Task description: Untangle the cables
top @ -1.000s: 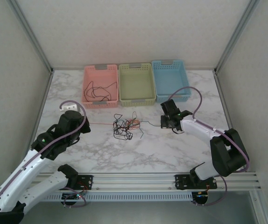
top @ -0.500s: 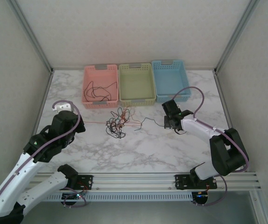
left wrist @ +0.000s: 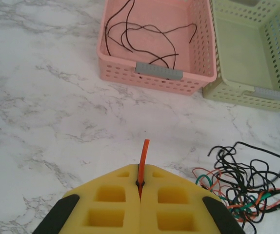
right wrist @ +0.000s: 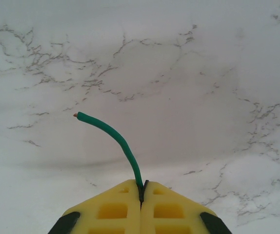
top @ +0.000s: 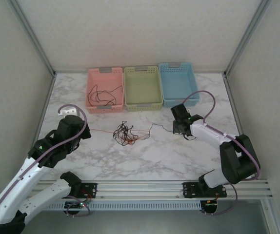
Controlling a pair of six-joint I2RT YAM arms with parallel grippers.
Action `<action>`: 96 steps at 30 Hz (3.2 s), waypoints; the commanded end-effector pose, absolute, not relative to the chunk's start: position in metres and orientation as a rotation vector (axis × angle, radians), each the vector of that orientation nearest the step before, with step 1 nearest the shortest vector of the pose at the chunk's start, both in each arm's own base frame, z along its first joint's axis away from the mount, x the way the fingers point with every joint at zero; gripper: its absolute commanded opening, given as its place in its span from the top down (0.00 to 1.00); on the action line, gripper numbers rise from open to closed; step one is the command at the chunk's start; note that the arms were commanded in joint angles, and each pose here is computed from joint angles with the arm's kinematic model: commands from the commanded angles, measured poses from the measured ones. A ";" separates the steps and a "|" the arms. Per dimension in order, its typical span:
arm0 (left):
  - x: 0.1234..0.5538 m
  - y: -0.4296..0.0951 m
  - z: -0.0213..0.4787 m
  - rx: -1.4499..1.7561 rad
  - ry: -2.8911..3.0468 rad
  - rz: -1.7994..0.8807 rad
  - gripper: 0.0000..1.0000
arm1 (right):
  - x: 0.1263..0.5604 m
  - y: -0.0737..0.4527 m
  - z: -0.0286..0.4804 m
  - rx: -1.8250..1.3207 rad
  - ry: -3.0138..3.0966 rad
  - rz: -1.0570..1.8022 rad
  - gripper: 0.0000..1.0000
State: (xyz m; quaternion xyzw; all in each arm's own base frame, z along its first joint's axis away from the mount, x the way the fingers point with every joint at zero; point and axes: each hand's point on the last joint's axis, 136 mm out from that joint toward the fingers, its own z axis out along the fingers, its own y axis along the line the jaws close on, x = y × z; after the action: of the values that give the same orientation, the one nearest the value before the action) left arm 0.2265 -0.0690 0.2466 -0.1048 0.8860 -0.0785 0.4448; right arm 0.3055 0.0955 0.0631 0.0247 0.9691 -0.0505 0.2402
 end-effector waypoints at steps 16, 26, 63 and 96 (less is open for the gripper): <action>0.229 -0.093 0.191 -0.256 2.334 -0.281 1.00 | 0.312 0.114 0.163 0.105 2.356 0.211 1.00; 0.231 -0.110 0.156 -0.265 2.403 -0.340 1.00 | 0.303 0.167 0.226 -0.096 2.245 0.594 1.00; 0.230 -0.134 0.133 -0.179 2.481 -0.358 1.00 | 0.265 0.211 0.267 -0.400 2.242 0.577 1.00; 0.227 -0.127 0.125 -0.183 2.479 -0.325 1.00 | 0.252 0.128 0.335 -0.031 2.076 0.377 1.00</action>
State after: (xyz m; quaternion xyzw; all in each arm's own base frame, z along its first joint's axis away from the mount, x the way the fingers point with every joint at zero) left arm 0.2294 -0.1274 0.1260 -0.0718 0.9406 -0.1245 0.3075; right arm 0.2499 0.1327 0.3197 -0.0633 0.8773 0.1214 0.4600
